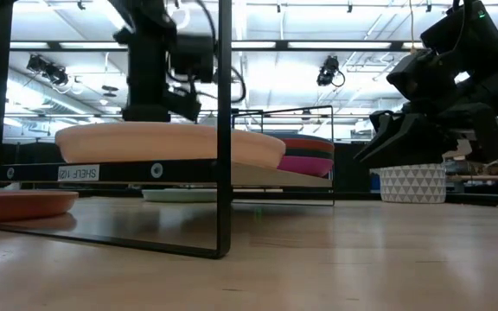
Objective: Place and stack plates onto a shelf
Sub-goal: Stack the light blue plate on top of the light brown plate on the shelf
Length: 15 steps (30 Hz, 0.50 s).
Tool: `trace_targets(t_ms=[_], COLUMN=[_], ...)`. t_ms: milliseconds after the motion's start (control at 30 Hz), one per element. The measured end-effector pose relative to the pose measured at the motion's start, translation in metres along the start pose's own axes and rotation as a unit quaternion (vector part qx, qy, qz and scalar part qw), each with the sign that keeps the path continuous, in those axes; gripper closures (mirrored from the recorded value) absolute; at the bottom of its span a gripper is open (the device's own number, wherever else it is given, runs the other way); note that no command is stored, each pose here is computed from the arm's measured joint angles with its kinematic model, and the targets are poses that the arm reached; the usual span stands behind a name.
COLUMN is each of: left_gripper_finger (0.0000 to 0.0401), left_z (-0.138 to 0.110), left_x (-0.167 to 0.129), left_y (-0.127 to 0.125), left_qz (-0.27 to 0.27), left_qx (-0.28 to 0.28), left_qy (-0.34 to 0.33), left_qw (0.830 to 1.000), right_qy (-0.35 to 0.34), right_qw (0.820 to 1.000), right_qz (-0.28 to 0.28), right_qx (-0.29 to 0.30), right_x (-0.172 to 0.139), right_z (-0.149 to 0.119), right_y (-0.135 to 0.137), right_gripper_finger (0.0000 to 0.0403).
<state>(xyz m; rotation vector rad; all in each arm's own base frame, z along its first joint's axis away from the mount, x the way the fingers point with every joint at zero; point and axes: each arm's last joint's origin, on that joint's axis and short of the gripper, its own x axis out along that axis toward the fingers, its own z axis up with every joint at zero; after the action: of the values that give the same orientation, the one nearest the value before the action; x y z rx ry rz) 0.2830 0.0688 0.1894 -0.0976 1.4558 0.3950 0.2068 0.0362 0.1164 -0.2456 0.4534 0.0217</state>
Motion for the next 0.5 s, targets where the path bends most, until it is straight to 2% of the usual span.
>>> trace_targets(t_ms=[100,233,400,500], left_gripper_finger=[0.0326,0.029,0.0231,0.0213], left_z=[-0.002,-0.002,0.004,0.006], left_x=[0.011,0.016,0.019,0.021], left_y=[0.017,0.035,0.059,0.069], left_qz=[0.029,0.067,0.082,0.081], left_qx=[0.022,0.047,0.049,0.066], left_qy=[0.001,0.002,-0.029,-0.041], left_qw=[0.999,0.997,0.995,0.994], right_qy=[0.0,0.0,0.0,0.0], right_qw=[1.0,1.0,1.0,1.0], right_qz=[0.0,0.0,0.0,0.0], right_qx=[0.0,-0.001,-0.002,-0.002], right_x=[0.0,0.0,0.0,0.0], right_z=[0.0,0.0,0.0,0.0], right_y=[0.0,0.0,0.0,0.0], right_gripper_finger=[0.0305,0.0305,0.0305,0.0305])
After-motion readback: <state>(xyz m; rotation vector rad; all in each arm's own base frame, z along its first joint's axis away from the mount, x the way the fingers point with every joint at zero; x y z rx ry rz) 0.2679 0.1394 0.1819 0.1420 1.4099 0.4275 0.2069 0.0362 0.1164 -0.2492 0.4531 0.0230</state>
